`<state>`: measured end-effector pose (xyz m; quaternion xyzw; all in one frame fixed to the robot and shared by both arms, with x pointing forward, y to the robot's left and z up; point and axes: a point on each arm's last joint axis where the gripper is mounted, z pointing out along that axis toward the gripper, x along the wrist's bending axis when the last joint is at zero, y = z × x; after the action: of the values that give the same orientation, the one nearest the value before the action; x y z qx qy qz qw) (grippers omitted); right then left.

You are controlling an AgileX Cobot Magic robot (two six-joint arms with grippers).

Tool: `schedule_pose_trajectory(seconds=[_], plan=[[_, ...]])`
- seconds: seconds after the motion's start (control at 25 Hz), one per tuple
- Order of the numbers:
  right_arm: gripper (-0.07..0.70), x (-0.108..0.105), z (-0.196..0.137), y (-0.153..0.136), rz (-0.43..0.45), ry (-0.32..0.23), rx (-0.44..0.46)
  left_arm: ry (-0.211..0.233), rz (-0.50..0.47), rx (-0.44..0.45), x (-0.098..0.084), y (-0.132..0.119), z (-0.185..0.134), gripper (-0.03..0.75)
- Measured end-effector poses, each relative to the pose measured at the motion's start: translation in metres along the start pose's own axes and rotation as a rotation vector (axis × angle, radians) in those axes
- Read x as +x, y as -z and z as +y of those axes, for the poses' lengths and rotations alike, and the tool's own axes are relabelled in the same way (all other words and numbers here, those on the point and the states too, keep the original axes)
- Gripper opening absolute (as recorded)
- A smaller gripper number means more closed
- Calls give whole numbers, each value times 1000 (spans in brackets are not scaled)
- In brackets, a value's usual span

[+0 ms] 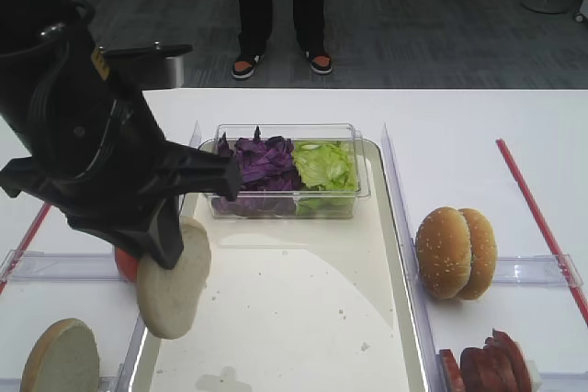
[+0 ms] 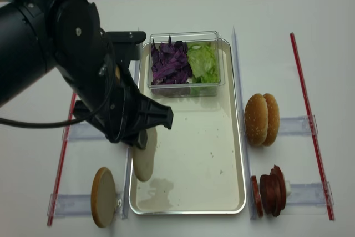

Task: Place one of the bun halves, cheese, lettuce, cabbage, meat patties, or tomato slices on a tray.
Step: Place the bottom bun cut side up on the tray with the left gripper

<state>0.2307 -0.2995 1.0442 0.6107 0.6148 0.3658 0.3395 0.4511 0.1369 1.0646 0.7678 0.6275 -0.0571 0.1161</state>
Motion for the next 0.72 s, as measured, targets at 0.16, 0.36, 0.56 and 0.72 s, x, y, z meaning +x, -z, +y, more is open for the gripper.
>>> schedule_pose_trajectory(seconds=[0.16,0.36,0.56,0.72], plan=[[693,0,0,0,0,0,0,11,-41,-4,4,2,4,66],[693,0,0,0,0,0,0,30,-139,-24,13,6,12,65],[693,0,0,0,0,0,0,36,-243,-40,17,1,14,64],[693,0,0,0,0,0,0,54,-335,-39,25,-8,13,64]])
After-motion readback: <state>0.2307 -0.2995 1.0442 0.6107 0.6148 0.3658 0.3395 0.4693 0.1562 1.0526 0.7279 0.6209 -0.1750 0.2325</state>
